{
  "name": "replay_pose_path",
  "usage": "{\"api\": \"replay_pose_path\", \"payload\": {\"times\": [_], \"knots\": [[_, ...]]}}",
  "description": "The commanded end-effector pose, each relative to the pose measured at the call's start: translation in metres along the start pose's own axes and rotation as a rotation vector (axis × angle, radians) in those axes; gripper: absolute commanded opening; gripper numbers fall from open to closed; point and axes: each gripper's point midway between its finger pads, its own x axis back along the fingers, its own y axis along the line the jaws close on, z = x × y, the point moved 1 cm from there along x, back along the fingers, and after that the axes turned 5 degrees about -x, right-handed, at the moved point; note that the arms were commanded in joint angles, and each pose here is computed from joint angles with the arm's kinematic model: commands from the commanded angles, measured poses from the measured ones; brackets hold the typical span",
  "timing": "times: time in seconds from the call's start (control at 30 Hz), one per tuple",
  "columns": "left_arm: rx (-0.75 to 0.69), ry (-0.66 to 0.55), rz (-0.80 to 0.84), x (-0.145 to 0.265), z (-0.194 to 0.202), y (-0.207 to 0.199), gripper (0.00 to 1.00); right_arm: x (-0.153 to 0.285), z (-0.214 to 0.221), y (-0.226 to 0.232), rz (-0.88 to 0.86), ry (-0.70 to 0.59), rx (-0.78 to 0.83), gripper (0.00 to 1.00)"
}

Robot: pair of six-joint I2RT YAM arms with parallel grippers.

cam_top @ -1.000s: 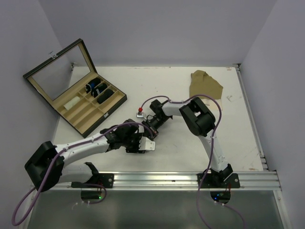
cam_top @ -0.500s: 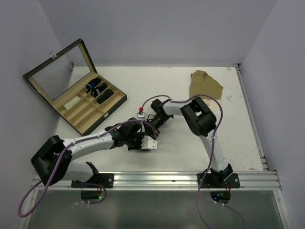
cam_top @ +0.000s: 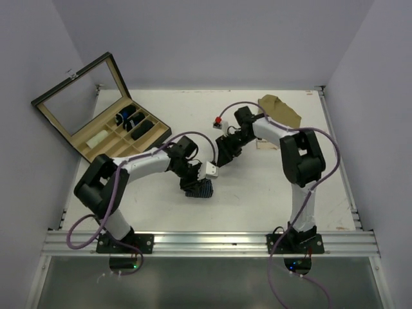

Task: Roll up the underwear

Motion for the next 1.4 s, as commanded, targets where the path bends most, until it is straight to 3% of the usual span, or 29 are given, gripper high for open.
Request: {"api": "replay_pose_path", "payload": {"times": [0.0,0.3,0.5,0.73,1.17,1.27,1.37], "knots": [[0.195,0.138,0.240,-0.011,0.049,-0.031,0.00,0.044,-0.007,0.007,0.110,-0.079,0.171,0.61],[0.375,0.160,0.390,-0.024,0.072,0.003,0.00,0.082,0.011,0.056,0.185,-0.175,0.432,0.51],[0.399,0.156,0.410,-0.031,0.079,0.027,0.02,0.043,0.023,0.090,0.281,-0.139,0.719,0.60],[0.407,0.167,0.402,-0.035,0.085,0.035,0.03,-0.013,0.026,0.099,0.324,-0.073,0.883,0.63],[0.414,0.170,0.405,-0.037,0.091,0.034,0.06,-0.066,0.031,0.094,0.255,-0.015,1.035,0.68],[0.422,0.167,0.406,-0.037,0.092,0.034,0.06,-0.076,0.043,0.085,0.229,0.030,1.045,0.66],[0.425,0.164,0.400,-0.036,0.092,0.035,0.07,-0.082,0.055,0.080,0.197,0.068,1.037,0.57]]}}
